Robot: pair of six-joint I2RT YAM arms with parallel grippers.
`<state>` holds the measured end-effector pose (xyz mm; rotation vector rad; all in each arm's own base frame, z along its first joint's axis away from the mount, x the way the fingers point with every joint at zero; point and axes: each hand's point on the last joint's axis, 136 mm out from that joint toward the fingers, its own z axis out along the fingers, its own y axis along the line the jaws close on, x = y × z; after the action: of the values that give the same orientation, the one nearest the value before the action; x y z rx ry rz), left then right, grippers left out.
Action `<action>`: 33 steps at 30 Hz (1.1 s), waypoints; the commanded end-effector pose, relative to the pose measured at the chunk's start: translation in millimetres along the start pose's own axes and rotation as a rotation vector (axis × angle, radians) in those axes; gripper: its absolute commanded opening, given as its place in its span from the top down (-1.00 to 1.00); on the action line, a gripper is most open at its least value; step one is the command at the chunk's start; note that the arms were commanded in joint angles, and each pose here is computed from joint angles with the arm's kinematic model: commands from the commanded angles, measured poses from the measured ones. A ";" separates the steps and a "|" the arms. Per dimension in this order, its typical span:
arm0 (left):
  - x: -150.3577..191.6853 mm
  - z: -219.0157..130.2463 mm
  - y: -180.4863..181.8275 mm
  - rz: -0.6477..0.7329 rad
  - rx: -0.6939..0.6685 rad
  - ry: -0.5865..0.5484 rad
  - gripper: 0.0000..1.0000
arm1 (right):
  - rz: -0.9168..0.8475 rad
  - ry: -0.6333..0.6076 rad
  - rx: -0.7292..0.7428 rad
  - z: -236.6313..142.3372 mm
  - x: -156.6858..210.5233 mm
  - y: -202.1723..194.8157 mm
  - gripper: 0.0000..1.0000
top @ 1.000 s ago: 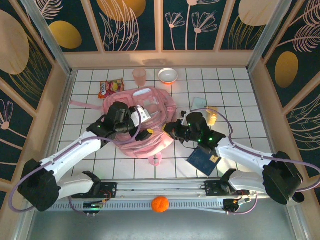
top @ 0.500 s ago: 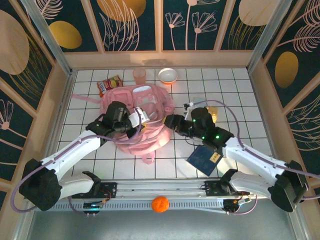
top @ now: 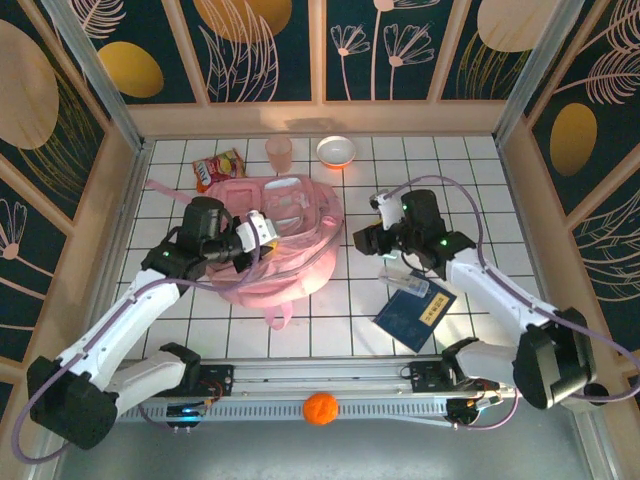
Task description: Pack the student bag
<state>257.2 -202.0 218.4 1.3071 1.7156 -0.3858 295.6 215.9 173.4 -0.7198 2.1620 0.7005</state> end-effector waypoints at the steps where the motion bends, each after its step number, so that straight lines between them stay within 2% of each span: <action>1: -47.3 -25.9 10.4 0.107 -0.044 -0.168 1.00 | -0.337 -0.025 -0.093 3.4 -7.4 -11.2 -0.12; 6: -60.8 -42.5 25.6 0.114 -0.096 -0.216 1.00 | -0.457 0.001 -0.158 20.9 5.4 -29.3 -0.13; 15: -93.5 -63.5 47.7 0.141 -0.152 -0.296 1.00 | -0.482 -0.041 -0.302 45.4 3.1 -29.4 -0.11; 27: -101.6 -67.0 49.3 0.157 -0.153 -0.316 1.00 | -0.469 -0.051 -0.437 72.2 -5.1 -23.1 -0.09; 33: -99.9 -65.5 49.2 0.150 -0.151 -0.316 1.00 | -0.500 0.010 -0.490 80.6 7.2 -9.5 -0.04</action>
<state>271.4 -187.4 286.9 1.2101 1.5749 -0.3659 349.5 254.3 118.9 -1.3949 1.7426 0.9061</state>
